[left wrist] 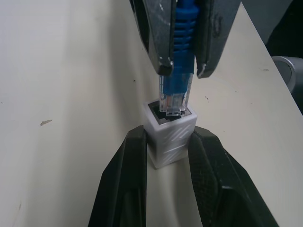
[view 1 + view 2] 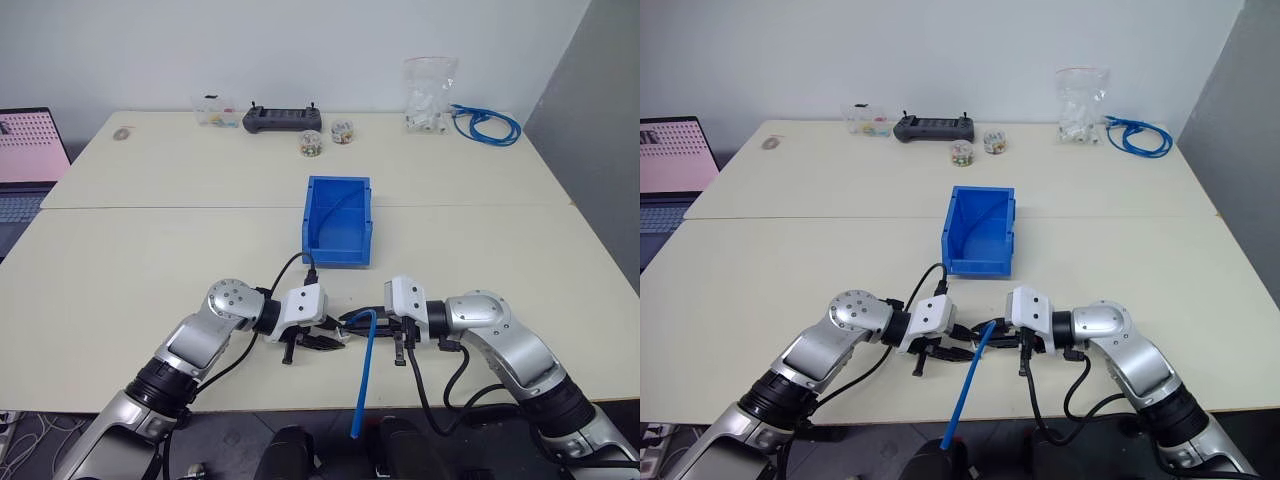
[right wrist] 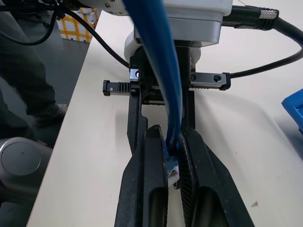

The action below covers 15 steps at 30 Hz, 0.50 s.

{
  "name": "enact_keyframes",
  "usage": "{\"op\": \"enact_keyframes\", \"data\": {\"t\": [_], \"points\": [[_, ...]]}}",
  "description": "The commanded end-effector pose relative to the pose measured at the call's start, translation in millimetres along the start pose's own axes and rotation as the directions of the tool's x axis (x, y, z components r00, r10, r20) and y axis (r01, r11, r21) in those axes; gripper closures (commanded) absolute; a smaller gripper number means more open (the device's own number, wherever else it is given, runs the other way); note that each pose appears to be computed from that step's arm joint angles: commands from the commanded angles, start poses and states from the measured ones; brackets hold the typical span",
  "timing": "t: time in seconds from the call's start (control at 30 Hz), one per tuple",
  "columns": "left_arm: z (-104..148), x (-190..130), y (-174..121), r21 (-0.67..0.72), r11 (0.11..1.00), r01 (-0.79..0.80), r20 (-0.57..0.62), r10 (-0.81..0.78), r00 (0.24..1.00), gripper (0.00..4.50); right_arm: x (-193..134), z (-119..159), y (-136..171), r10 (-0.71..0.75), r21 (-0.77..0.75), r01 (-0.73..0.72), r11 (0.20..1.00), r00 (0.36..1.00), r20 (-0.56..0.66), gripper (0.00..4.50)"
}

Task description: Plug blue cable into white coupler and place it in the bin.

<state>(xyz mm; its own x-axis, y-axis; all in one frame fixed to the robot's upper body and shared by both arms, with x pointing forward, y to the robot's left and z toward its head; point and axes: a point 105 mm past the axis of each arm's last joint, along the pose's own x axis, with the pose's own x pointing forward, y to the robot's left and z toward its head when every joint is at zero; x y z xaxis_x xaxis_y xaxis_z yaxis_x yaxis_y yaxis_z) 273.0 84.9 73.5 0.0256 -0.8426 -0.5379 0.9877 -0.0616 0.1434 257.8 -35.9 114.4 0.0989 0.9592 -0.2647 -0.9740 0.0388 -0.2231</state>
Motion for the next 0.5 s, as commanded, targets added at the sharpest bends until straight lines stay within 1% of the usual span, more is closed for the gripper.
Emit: {"op": "enact_keyframes", "data": {"t": [0.03,0.13,0.23,0.4,0.5], "points": [[-12.4,6.0,-11.6,-0.032,0.998,0.053,-0.045,-0.054,0.997,3.59,5.9,-0.4,4.8,0.054,0.010,-0.054,0.998,0.999,-0.006,4.46],[-12.5,6.0,-11.3,-0.032,0.998,0.052,-0.045,-0.054,0.998,3.59,6.4,-1.8,6.8,0.080,-0.003,-0.080,0.997,0.997,-0.021,4.46],[-12.8,6.1,-11.8,-0.035,0.998,0.051,-0.045,-0.052,0.998,3.59,7.1,-7.7,11.9,0.133,-0.046,-0.136,0.990,0.989,-0.064,4.46],[-13.3,5.9,-12.5,-0.036,0.998,0.051,-0.045,-0.053,0.998,3.59,10.4,-9.6,8.2,0.141,-0.038,-0.143,0.989,0.988,-0.058,4.46],[-13.4,5.9,-12.8,-0.036,0.998,0.053,-0.045,-0.055,0.997,3.59,9.8,-14.5,7.9,0.153,-0.039,-0.157,0.987,0.985,-0.076,4.46]]}}
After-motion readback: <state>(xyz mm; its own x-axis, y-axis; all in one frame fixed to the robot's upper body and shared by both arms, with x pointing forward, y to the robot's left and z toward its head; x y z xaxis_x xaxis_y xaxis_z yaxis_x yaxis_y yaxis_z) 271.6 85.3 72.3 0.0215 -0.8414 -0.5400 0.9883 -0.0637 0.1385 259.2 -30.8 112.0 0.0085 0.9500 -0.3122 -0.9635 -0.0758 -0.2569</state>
